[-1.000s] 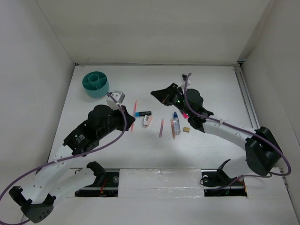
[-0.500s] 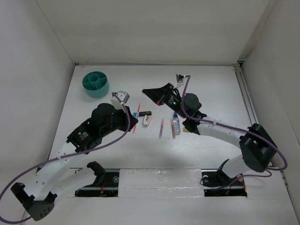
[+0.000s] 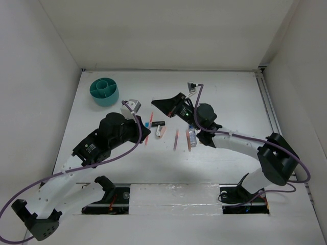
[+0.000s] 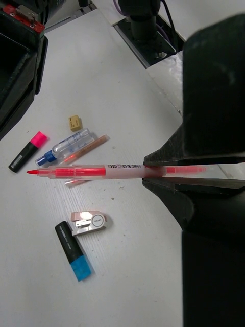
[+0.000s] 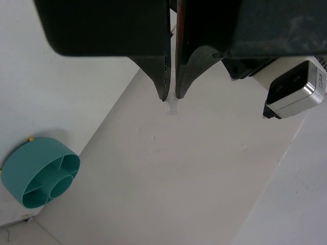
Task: Sort the stationery into containers
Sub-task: Close the pen cap on the pen.
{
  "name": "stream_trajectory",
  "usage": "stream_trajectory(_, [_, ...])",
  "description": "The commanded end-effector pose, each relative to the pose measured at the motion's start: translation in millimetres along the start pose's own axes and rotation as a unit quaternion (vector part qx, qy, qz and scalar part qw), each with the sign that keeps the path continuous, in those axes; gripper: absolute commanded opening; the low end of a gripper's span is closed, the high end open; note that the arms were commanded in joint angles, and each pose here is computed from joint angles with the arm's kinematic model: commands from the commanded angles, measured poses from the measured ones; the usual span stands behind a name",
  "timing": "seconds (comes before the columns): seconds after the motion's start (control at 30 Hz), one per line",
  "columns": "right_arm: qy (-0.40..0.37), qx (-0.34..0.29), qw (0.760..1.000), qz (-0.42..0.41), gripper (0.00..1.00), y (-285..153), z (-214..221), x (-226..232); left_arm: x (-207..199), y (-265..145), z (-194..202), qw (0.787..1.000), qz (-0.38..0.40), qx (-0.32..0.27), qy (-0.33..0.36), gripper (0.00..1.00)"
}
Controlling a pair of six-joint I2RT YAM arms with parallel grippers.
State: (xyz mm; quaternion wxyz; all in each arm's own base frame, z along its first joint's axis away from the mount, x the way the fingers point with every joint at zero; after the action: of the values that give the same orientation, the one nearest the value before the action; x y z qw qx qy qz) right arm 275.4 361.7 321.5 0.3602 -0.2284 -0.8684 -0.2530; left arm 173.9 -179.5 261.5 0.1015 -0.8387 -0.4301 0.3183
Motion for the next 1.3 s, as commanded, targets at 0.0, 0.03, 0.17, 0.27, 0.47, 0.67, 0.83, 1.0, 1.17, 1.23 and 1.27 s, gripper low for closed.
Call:
stream_trajectory(0.0, [-0.014,-0.022,0.999,-0.04,0.0,-0.7,-10.2,21.5,-4.7,-3.0,-9.7,1.0,0.015,-0.026,0.008,0.0])
stream_trajectory(0.03, [-0.014,-0.022,0.999,-0.04,0.0,-0.7,-10.2,21.5,-3.3,-2.8,-10.4,1.0,0.01,-0.029,0.008,0.0])
stream_trajectory(0.17, [-0.013,-0.016,0.999,-0.033,0.0,-5.2,-3.6,13.8,-3.3,-2.8,-10.4,1.0,0.01,-0.029,0.008,0.0])
stream_trajectory(0.27, [-0.018,-0.018,0.999,-0.026,0.0,-4.0,-2.3,9.0,-2.3,-2.7,-11.2,0.999,0.006,-0.031,0.003,0.0])
stream_trajectory(0.47, [-0.018,-0.014,0.999,-0.028,0.0,-5.8,0.0,8.4,-1.8,-4.8,-12.9,0.999,0.004,-0.038,0.003,0.0])
stream_trajectory(0.67, [-0.012,-0.007,0.999,-0.035,0.0,-5.3,5.4,10.6,-1.8,-4.8,-12.9,0.999,0.004,-0.038,0.003,0.0])
stream_trajectory(0.83, [-0.007,-0.003,0.999,-0.045,0.0,-5.2,7.6,12.7,-1.8,-4.8,-12.9,0.999,0.004,-0.038,0.003,0.0])
stream_trajectory(1.0, [-0.007,0.0,0.999,-0.042,0.0,-4.5,10.2,9.3,0.3,-4.9,-11.8,0.999,-0.002,-0.036,0.003,0.0])
stream_trajectory(1.17, [-0.002,0.003,0.999,-0.039,0.0,-5.3,13.7,5.2,0.0,-4.9,-11.7,0.999,-0.002,-0.036,-0.002,0.0])
stream_trajectory(1.23, [-0.003,0.004,0.999,-0.045,0.0,-5.6,13.6,7.5,0.0,-4.9,-11.7,0.999,-0.002,-0.036,-0.002,0.0])
stream_trajectory(1.27, [-0.003,0.004,0.999,-0.045,0.0,-5.6,13.6,7.5,0.0,-4.9,-11.7,0.999,-0.002,-0.036,-0.002,0.0])
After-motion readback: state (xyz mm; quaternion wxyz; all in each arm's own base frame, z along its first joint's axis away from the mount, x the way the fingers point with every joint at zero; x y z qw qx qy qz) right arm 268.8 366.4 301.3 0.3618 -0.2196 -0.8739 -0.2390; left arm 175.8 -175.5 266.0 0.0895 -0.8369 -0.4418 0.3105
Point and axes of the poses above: each gripper's point midway between its finger pads, its own y axis out along the fingers, its own x axis along the line the jaws close on, z = x × y, the point moved 3 cm from there along -y, back along the fingers, and after that the axes turned 5 degrees about -y, right-handed, at the moved point
